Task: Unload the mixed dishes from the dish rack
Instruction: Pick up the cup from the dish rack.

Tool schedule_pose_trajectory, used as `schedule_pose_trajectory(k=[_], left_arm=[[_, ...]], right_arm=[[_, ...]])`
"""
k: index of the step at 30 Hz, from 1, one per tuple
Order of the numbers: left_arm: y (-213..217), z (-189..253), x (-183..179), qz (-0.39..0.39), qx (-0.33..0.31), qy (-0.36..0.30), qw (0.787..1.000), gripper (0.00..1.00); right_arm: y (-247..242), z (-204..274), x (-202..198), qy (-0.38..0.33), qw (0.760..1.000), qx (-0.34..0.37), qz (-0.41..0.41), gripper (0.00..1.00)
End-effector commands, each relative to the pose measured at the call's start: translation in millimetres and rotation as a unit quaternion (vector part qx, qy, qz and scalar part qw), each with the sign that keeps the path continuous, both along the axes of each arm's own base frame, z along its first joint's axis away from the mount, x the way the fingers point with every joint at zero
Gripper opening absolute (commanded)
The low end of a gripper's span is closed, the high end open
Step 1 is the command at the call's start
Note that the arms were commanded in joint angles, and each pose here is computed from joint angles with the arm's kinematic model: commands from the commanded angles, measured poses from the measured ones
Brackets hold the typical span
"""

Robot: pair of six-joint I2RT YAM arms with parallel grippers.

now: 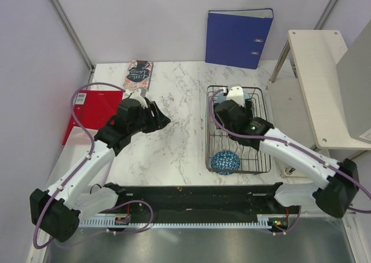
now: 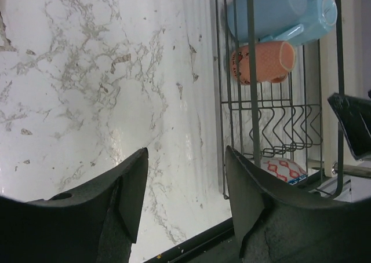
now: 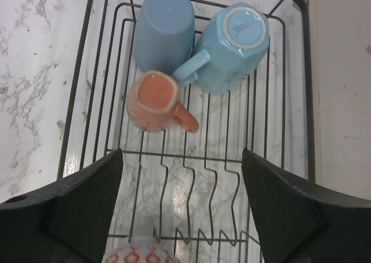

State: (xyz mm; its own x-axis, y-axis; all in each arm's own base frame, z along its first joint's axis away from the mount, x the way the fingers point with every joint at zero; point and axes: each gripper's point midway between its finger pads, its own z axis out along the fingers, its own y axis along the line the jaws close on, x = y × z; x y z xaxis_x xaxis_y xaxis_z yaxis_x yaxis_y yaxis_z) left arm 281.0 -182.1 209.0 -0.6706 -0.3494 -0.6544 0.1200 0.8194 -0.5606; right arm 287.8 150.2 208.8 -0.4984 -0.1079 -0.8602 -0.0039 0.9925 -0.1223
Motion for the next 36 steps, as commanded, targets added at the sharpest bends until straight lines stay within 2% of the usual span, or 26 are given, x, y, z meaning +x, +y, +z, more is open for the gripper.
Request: schedule_pose_trajectory(k=[1,3,9,15,22,36], left_arm=[[-7.2,5.9,-7.3,-0.029,-0.004,-0.03,0.999,0.62],[-9.0,6.2,-10.9,-0.035,-0.007,-0.032,0.999,0.62],[-8.9,-3.5,-16.2,-0.043,-0.003,-0.023,0.999,0.62],[-13.1,-10.0,-17.7,-0.049,-0.01,-0.01,0.999,0.62],[-12.4,-14.0,-18.8,-0.048,-0.009,-0.006,0.999,0.62],[-11.6,-22.0,-16.9,-0.044,-0.001,0.004,0.999,0.62]], right_arm=[[12.9,0.0,34.3,0.016,1.0,-0.012,0.002,0.88],[21.6,-5.1,48.0,0.026,1.0,0.007,0.015,0.87],[22.3,-26.9,71.0,0.054,0.999,-0.002,0.004,0.85],[37.6,-46.6,78.2,0.071,0.997,0.026,0.019,0.88],[39.5,-74.7,85.7,0.094,0.995,0.016,0.014,0.91],[30.4,-112.7,99.1,0.107,0.994,0.018,-0.018,0.88]])
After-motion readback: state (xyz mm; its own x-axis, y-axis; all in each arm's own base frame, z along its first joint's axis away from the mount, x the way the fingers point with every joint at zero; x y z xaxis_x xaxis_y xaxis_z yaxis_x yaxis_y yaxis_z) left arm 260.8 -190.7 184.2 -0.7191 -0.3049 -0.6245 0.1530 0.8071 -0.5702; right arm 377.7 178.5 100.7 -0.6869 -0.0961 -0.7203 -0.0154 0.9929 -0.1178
